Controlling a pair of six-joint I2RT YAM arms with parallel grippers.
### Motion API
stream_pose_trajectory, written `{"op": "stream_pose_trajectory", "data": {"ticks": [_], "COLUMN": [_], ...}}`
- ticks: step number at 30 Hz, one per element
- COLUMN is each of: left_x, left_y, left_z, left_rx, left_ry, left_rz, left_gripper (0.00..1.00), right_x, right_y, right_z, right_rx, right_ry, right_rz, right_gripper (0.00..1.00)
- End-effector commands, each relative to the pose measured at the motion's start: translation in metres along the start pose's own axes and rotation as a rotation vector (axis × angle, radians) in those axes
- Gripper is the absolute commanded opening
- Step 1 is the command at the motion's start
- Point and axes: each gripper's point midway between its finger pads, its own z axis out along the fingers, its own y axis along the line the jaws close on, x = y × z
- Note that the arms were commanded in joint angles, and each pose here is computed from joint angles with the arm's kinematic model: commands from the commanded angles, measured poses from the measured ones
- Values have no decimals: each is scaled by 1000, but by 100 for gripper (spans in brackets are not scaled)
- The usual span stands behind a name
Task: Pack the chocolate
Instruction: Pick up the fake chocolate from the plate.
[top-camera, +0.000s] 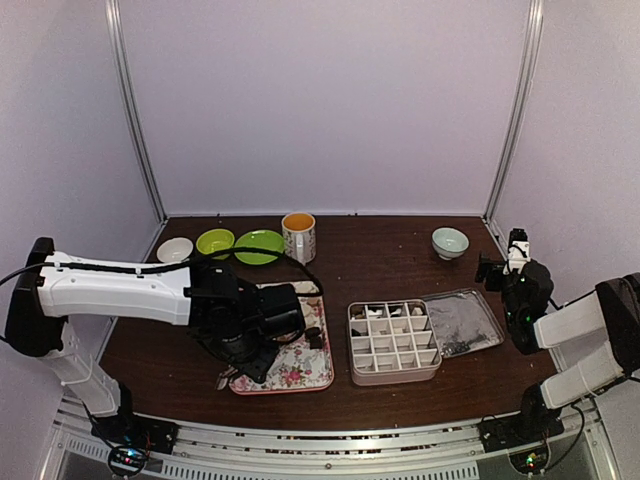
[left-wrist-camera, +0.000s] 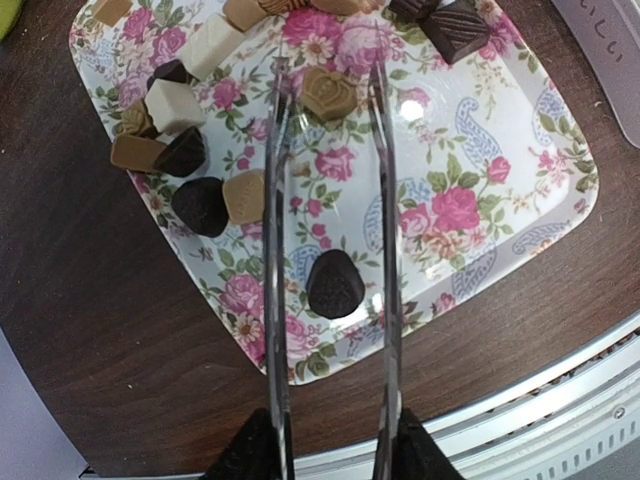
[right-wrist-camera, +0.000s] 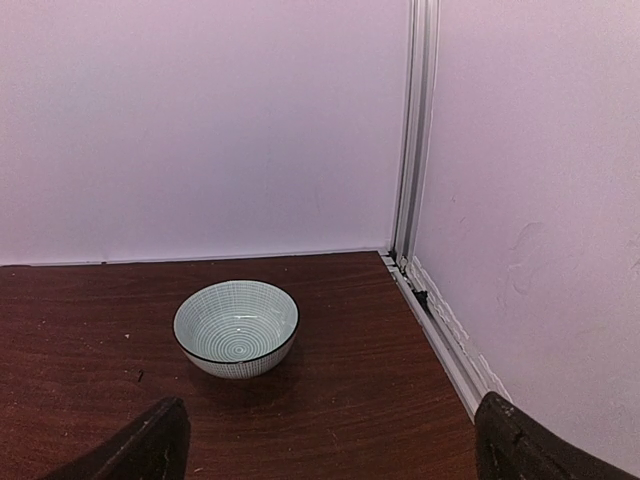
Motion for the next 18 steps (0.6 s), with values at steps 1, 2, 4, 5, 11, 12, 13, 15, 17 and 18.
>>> {"op": "stream_pose_trajectory", "data": {"ticks": [1,2,4,5,11,12,13,15,17,18], "left_x": [0,0,-1,-2,-7,-7,-8,-10,-11,-11], "left_y": [-4,-3,-1,0,3,4,4,4,6,6], "left_z": [2,1,0,-2,-14,-16,-18,-24,-29,-31], "left_rx": [11,9,-2,-6,-6,-2,3,15,27,33], "left_ry": [-2,-3,-4,-7,-29,-35,-41,-54,-70,-76], "left_rz": [13,12,7,5,-1,-3,-5,-10,-18,-23], "left_gripper": [36,36,33,32,27,26,26,24,23,23], "right_x": [-5,-5,-5,-5,-5,-5,-5,-5,-5,-5], "right_y": [-2,-1,-2,-2,-1,-2,-2,-1,-1,-2], "right_z": [3,3,3,3,3,3,3,3,3,3], "right_rx": [8,8,8,8,7,9,8,8,7,9], "right_ry": [-11,-11,-11,-11,-12,-11,-11,-10,-11,-11], "right_rz": [4,4,4,4,4,4,4,4,4,4], "right_gripper": [100,100,100,100,100,100,100,100,100,100]}}
